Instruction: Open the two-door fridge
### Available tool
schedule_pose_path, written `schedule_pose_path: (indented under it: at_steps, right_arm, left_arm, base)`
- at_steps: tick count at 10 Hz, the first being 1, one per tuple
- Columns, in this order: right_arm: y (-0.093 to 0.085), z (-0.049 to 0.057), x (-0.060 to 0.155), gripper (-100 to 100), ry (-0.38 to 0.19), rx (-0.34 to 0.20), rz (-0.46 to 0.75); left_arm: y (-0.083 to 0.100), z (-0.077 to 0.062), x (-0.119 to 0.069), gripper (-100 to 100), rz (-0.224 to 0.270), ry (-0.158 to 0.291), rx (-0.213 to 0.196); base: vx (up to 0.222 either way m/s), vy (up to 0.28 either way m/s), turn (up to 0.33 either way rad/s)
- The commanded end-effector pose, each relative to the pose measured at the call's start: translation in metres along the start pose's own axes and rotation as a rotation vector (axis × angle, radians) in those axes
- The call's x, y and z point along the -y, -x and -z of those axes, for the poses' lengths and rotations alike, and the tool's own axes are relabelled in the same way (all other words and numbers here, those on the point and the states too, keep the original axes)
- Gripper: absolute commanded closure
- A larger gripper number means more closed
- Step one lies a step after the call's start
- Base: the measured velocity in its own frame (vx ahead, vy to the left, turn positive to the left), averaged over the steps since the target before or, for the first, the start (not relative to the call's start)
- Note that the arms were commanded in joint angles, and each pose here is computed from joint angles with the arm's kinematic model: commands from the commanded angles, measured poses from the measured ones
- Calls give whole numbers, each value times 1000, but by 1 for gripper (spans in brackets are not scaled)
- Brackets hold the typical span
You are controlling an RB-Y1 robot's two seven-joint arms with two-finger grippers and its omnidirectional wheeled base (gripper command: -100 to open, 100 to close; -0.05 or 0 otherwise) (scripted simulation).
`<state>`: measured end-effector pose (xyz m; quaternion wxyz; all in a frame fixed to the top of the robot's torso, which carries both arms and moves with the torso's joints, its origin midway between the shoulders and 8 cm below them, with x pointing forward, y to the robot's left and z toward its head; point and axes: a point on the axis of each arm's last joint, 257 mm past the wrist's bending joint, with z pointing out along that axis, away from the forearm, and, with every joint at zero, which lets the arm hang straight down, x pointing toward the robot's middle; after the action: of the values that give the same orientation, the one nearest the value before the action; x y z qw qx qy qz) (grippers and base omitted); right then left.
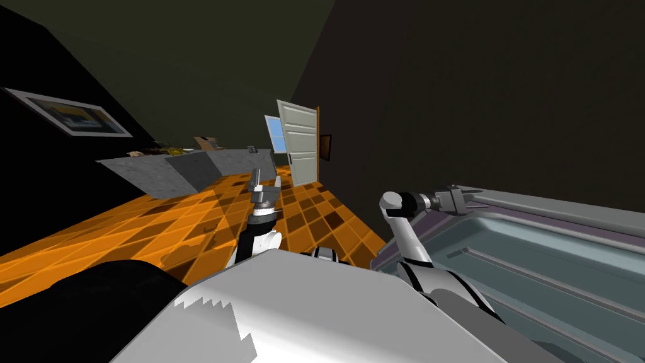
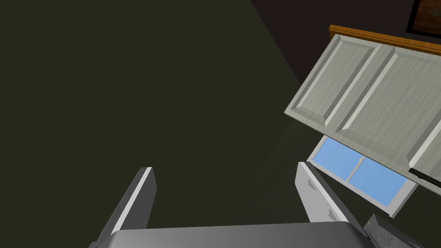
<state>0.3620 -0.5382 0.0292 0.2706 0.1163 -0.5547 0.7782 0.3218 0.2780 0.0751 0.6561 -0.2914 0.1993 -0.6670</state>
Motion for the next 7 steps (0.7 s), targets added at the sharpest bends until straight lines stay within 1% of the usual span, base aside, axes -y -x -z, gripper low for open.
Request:
schedule_pose_path:
  at_steps: [1,3,4,5,6,7]
  right_arm:
    - [12,-6,-18,100,6,-18,69]
    - [20,-6,-26,100,3,-18,119]
    - [18,-41,-35,100,16,-45,98]
    - [10,-33,-7,-100,-7,-53,85]
    - [10,-33,-7,-100,-7,-53,85]
    - [7,-39,7,-100,-12,-57,84]
  left_arm:
    - [0,0,0,0,0,0,0]
    - [0,0,0,0,0,0,0]
    - [0,0,0,0,0,0,0]
    - [0,0,0,0,0,0,0]
    - [0,0,0,0,0,0,0]
    - [0,0,0,0,0,0,0]
  base:
    - [9,-2,-30]
    - [-3,-1,4]
    - [39,75,317]
    - [6,63,69]
    - [-25,12,-65]
    - [-19,13,-16]
